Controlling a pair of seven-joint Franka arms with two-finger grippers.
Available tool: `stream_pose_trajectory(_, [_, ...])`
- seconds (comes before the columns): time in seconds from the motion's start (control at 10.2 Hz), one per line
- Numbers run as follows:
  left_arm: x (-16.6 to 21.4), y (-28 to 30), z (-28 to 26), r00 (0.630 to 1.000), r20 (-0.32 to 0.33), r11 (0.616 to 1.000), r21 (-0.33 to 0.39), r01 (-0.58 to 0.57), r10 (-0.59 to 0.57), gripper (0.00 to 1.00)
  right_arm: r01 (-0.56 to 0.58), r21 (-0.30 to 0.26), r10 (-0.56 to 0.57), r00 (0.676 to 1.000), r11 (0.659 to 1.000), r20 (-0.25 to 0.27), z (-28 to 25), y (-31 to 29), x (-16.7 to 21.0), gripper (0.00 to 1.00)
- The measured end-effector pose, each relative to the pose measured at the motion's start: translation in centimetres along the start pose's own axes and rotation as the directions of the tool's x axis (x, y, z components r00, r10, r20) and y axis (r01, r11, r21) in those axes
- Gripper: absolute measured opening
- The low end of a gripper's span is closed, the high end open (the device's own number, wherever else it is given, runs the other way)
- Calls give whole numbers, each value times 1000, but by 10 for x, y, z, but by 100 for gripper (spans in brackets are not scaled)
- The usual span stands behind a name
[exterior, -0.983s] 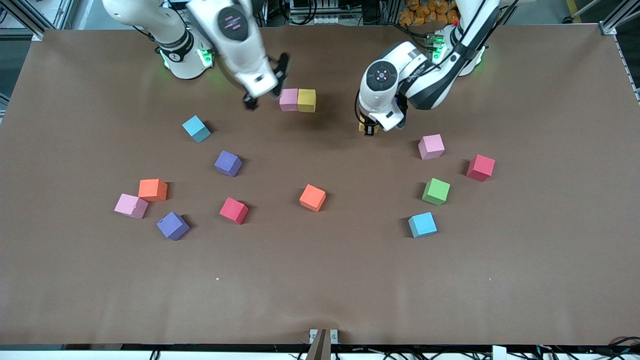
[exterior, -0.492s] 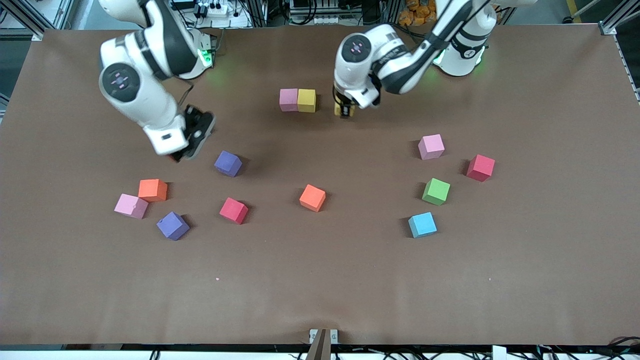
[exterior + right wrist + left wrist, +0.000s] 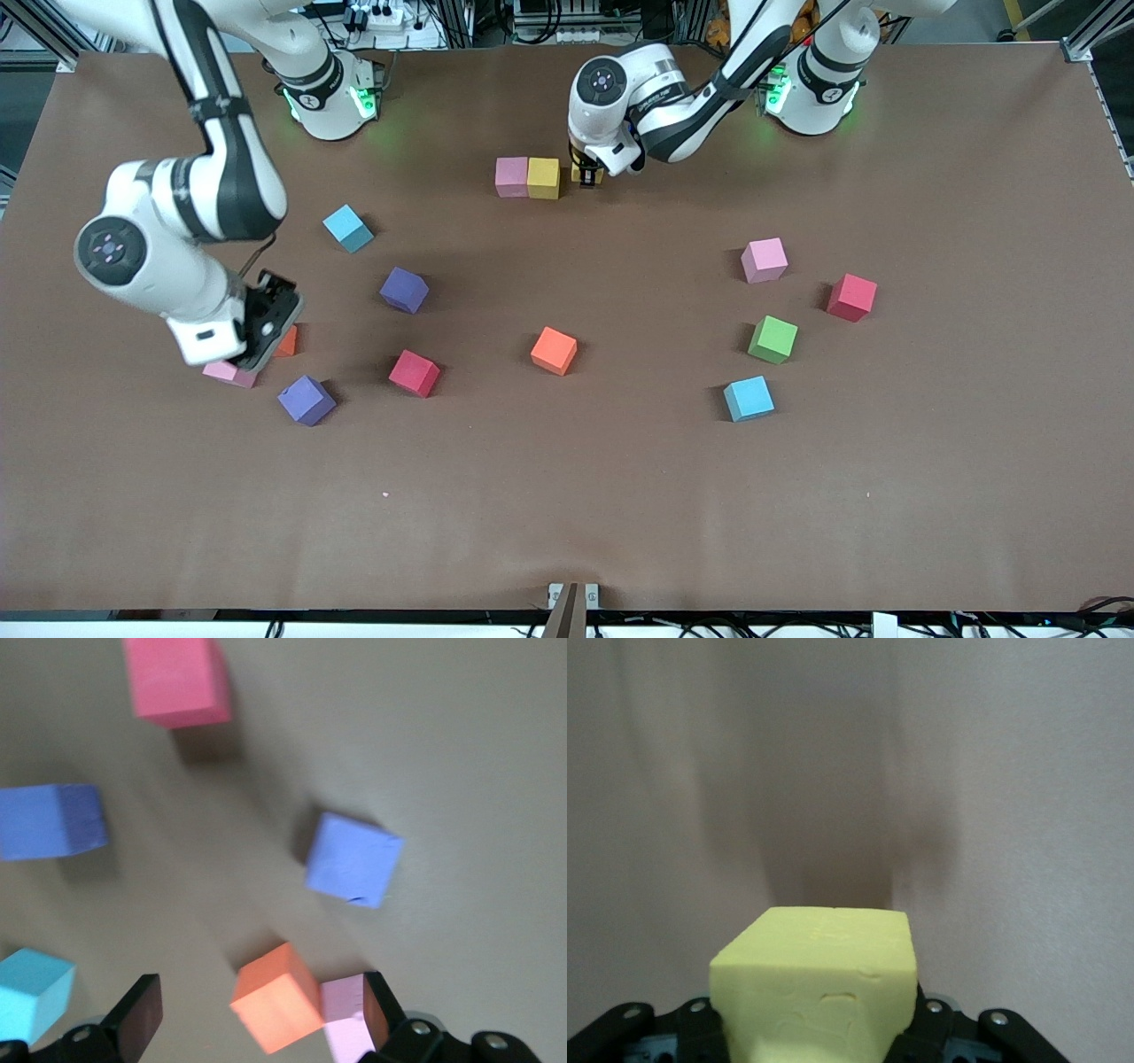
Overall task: Form number 2 with 11 blocks
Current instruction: 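Grasp a purple cube with the right gripper while the left gripper holds the yellow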
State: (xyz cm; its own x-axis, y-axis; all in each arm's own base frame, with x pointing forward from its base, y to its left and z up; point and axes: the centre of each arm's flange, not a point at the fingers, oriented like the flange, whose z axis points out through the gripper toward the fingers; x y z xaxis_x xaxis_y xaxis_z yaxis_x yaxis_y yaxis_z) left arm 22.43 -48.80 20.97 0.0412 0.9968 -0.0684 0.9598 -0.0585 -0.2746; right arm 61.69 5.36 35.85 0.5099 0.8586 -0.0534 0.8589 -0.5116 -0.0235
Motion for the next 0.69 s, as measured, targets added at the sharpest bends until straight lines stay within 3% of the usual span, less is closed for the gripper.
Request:
stream_pose_trajectory(0.2, [-3,8,2,1000,5,1000,-2,14,-14,61,-71,1,71,995,997,-68,0,33,6,100])
stream_pose_trajectory(0.69, [-13,12,9,1000,2,1000,-5,17,-17,61,-109,-26,107,992,994,-73,33,61,9,100])
